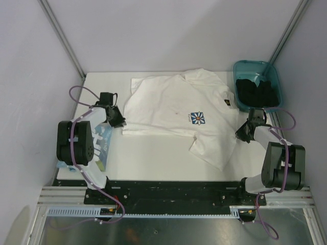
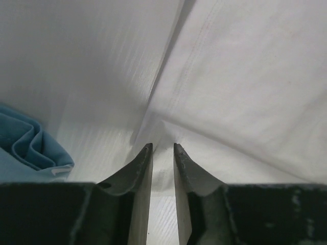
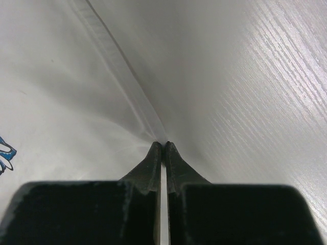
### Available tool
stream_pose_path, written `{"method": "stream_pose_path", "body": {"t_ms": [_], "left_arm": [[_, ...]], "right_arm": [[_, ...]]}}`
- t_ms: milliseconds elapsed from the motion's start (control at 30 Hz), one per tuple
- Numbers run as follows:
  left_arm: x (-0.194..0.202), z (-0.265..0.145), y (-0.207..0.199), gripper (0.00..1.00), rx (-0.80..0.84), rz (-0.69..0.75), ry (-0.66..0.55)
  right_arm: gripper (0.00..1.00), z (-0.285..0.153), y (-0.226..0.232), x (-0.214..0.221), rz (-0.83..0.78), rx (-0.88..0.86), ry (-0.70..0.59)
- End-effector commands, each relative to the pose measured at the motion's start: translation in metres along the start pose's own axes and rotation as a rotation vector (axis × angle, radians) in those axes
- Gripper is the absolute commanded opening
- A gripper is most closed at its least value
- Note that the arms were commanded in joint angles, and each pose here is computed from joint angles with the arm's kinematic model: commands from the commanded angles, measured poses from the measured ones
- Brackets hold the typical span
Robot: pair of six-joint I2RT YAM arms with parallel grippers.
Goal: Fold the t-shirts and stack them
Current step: Flatten out the tshirt
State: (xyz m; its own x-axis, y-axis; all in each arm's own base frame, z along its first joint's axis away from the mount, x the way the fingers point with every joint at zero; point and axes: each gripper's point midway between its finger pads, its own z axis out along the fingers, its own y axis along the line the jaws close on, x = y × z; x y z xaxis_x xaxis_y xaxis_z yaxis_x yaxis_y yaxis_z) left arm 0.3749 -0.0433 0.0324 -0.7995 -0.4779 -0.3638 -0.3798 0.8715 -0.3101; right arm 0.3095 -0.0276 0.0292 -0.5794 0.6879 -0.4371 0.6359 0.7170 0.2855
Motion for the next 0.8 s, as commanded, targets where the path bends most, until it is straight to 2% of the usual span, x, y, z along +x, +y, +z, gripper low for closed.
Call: {"method": "stream_pose_path", "body": {"t_ms": [0, 267, 767], "left_arm": [[-0.023, -0.032, -0.006, 0.29, -0.001, 0.022, -0.109], [-0.004, -0.057, 0.007, 0.31, -0.03, 0.021, -0.139], [0.026, -0.03, 0.008, 0.31, -0.103, 0.061, -0.053]], "right_arm": [[0.0, -0.003, 0.011, -0.018, -0.012, -0.03, -0.039], [0.0, -0.003, 0.012, -0.017, -0.015, -0.034, -0.035], [0.0, 0.001, 0.015, -0.014, -0.011, -0.045, -0.024]]}}
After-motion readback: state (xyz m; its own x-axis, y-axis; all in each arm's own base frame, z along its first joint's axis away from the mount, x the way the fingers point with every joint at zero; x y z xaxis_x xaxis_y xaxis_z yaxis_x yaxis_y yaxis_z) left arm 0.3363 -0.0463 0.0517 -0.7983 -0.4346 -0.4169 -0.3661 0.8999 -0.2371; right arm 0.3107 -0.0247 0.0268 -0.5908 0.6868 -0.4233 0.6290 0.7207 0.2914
